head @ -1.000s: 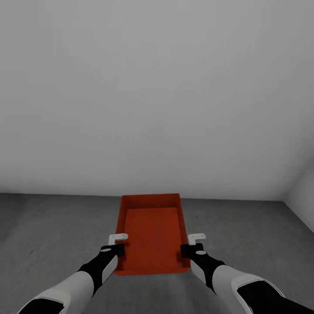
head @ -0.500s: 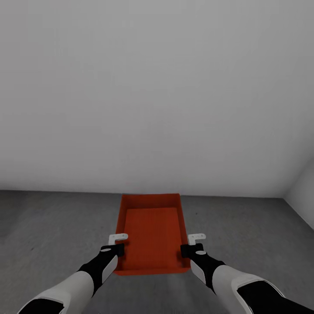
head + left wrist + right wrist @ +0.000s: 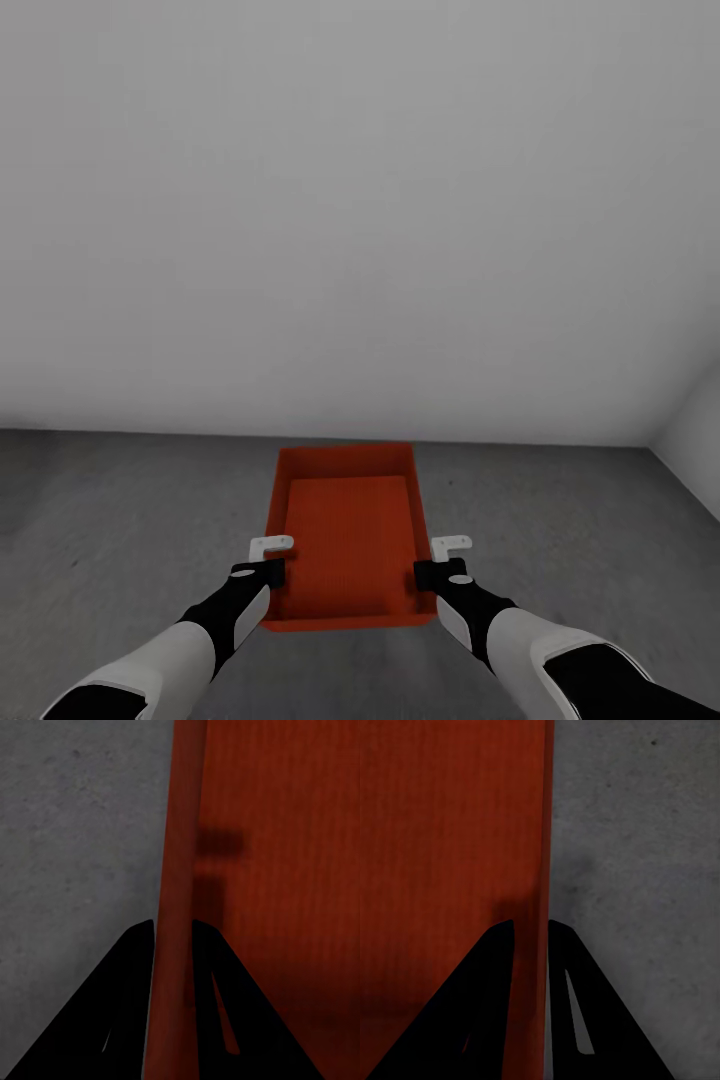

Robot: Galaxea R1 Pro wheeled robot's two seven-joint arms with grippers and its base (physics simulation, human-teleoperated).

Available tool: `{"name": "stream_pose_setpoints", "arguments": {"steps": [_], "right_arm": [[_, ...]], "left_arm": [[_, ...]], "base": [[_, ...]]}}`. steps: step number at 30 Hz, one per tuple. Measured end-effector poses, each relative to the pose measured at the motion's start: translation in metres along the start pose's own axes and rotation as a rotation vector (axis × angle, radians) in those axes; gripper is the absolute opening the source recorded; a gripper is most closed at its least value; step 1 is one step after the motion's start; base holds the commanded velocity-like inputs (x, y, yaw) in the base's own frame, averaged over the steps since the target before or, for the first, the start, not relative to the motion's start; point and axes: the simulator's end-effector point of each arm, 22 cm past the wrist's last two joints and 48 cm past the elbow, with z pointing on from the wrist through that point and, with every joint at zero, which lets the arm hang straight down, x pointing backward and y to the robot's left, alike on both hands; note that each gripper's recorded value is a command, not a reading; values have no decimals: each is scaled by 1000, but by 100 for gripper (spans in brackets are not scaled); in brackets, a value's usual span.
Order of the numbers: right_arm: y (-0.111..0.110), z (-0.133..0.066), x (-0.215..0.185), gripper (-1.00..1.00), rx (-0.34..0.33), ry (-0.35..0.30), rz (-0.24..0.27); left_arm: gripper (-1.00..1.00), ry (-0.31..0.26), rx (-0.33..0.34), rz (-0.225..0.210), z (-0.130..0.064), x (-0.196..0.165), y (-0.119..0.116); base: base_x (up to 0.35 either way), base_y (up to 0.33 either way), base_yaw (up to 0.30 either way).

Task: Move the two storage containers from the living room to the garage. In the garage, place one container on the floor and stack the other container on top of it (either order is fine).

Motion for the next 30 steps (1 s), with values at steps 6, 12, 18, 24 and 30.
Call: {"name": "stream_pose_setpoints", "arguments": {"steps": [6,12,18,24,30], "right_arm": [[0,3,5,-100,-1,9,1],[1,5,11,-100,-1,20,0],[1,8,16,-100,-2,29,0],[1,10,21,-100,-3,39,0],[2,12,26,-100,-4,49,0]], "left_arm": [[-100,9,-1,2,3,5,0],[-100,20,-2,3,6,10,0],[-100,29,-2,4,8,15,0],[-100,39,-3,5,11,20,0],[-100,49,-4,6,14,26,0]], "base": [[0,0,0],[0,0,0],[0,0,0],[0,0,0],[0,0,0]]}}
